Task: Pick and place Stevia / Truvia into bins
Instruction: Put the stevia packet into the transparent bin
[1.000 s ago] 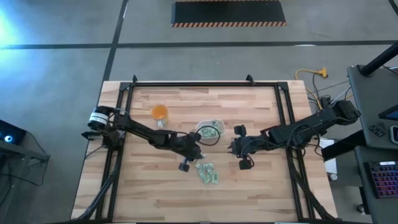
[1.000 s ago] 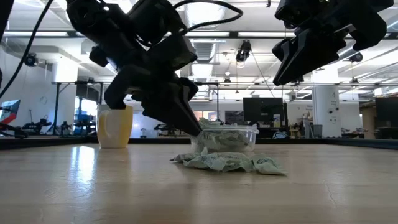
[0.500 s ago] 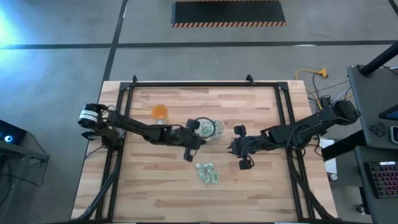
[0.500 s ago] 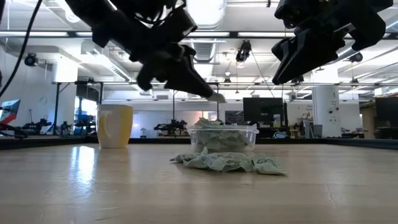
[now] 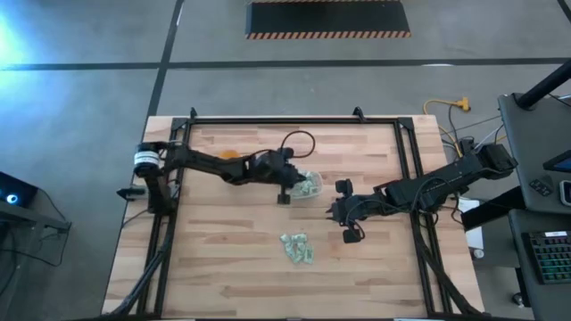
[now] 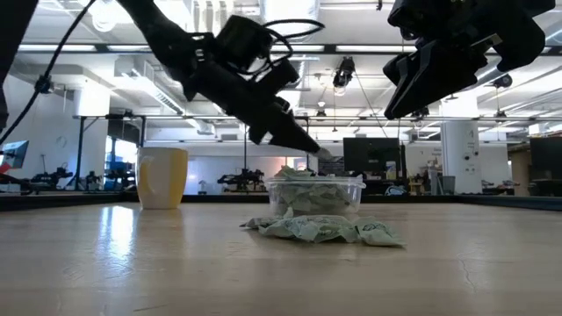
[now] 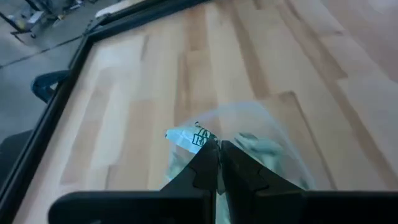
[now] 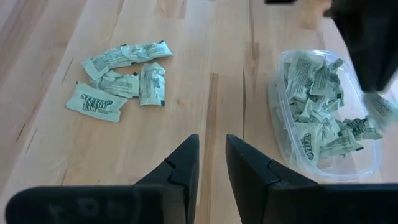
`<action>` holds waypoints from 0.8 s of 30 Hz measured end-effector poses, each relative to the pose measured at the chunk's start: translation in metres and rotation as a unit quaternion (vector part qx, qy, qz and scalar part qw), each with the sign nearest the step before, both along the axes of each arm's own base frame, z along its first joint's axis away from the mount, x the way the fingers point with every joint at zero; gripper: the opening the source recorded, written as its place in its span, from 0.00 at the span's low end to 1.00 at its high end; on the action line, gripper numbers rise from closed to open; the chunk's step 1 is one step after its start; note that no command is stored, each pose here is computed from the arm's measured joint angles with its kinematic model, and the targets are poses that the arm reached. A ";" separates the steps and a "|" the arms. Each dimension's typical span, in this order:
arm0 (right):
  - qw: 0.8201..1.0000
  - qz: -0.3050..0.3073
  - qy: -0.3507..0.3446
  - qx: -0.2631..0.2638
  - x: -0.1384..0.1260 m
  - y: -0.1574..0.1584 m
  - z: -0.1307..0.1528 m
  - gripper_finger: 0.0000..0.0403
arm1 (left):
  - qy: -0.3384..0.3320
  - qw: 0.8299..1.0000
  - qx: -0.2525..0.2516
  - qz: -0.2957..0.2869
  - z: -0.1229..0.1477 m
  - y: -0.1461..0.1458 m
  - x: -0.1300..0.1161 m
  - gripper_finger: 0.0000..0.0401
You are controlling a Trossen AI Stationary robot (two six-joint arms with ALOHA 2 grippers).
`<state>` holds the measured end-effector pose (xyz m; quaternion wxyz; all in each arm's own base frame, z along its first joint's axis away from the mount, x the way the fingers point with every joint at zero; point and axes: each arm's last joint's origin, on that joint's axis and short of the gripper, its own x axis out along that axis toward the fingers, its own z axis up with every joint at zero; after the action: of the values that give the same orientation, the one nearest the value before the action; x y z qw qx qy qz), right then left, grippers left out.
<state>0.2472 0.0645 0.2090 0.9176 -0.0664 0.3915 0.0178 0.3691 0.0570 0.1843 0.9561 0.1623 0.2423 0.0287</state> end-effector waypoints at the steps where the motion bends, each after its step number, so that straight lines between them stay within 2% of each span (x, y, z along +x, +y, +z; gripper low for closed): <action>1: 1.000 0.000 0.000 0.000 0.000 0.000 0.000 0.18 | -0.002 1.000 -0.001 0.001 -0.001 0.002 0.003 0.00; 5: 1.000 0.000 0.001 0.000 0.000 0.000 -0.001 0.19 | 0.005 1.000 -0.013 -0.020 -0.006 0.002 0.008 0.01; 7: 1.000 0.000 0.001 0.000 0.000 0.000 0.000 0.20 | 0.014 0.999 -0.018 -0.026 -0.008 0.001 0.010 0.05; 14: 1.000 -0.010 -0.002 0.010 0.000 0.000 -0.001 0.23 | 0.032 0.999 -0.021 -0.023 -0.005 0.002 0.011 0.33; 18: 1.000 -0.008 -0.023 0.017 0.001 0.001 -0.003 0.25 | 0.019 0.999 -0.032 -0.015 0.008 0.001 0.007 0.48; 20: 0.999 0.005 -0.041 0.022 0.004 0.002 -0.006 0.26 | 0.041 0.998 -0.046 -0.010 0.015 -0.002 -0.001 0.53; 24: 0.994 0.080 -0.063 0.049 0.013 0.009 -0.024 0.28 | 0.092 0.992 -0.079 -0.029 0.030 -0.013 -0.021 0.58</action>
<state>0.2605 0.0731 0.1853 0.9384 -0.0537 0.3246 0.1059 0.3481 0.0437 0.2141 0.9399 0.0949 0.3263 -0.0333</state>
